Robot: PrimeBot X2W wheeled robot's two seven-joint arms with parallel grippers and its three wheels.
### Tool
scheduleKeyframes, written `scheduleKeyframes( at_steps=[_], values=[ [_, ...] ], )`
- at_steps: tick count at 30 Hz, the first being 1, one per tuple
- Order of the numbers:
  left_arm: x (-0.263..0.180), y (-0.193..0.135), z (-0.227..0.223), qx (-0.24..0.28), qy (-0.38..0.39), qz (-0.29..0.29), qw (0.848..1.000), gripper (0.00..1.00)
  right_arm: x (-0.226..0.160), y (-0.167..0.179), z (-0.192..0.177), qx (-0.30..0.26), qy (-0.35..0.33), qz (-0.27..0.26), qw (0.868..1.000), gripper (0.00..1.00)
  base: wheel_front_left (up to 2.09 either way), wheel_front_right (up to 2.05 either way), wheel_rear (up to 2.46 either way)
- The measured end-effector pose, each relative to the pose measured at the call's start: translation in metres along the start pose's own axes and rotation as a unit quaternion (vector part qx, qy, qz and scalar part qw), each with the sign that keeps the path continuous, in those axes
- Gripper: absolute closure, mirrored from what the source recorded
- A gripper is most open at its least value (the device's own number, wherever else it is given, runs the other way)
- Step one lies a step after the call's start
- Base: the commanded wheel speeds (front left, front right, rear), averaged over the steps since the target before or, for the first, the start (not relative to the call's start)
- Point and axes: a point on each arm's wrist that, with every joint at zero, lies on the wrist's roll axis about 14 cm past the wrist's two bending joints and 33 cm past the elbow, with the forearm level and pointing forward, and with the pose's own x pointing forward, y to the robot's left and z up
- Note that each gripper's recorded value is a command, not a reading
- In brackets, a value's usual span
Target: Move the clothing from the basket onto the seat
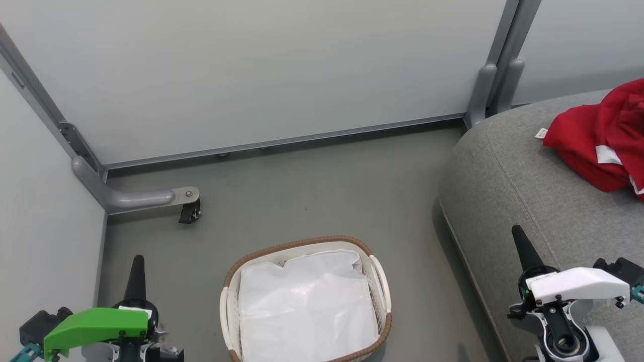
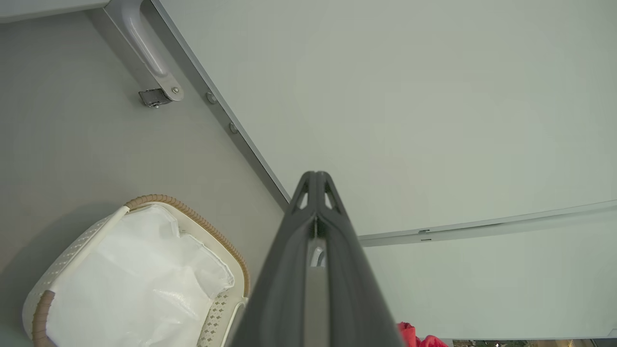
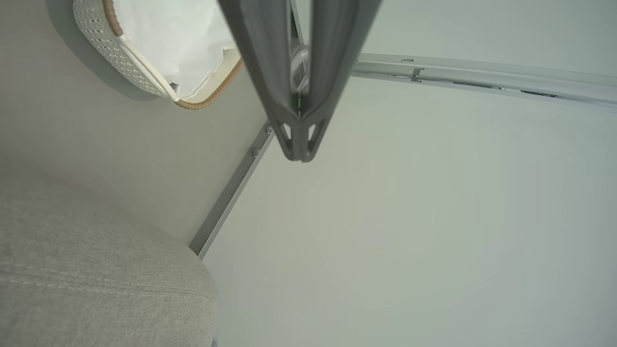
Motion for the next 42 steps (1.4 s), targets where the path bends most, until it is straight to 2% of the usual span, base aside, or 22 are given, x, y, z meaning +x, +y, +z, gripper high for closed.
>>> scheduleKeyframes(
  at_steps=[19,42],
  values=[
    [0.002,-0.013,0.004,-0.076,0.003,-0.024,0.997,1.00,-0.003,0.005,0.007,0.081,-0.003,0.013,0.997,1.00,0.00,0.00,0.00],
    [0.003,-0.028,0.010,-0.152,0.007,-0.052,0.987,1.00,-0.007,0.014,0.013,0.163,-0.003,0.033,0.986,1.00,0.00,0.00,0.00]
  ],
)
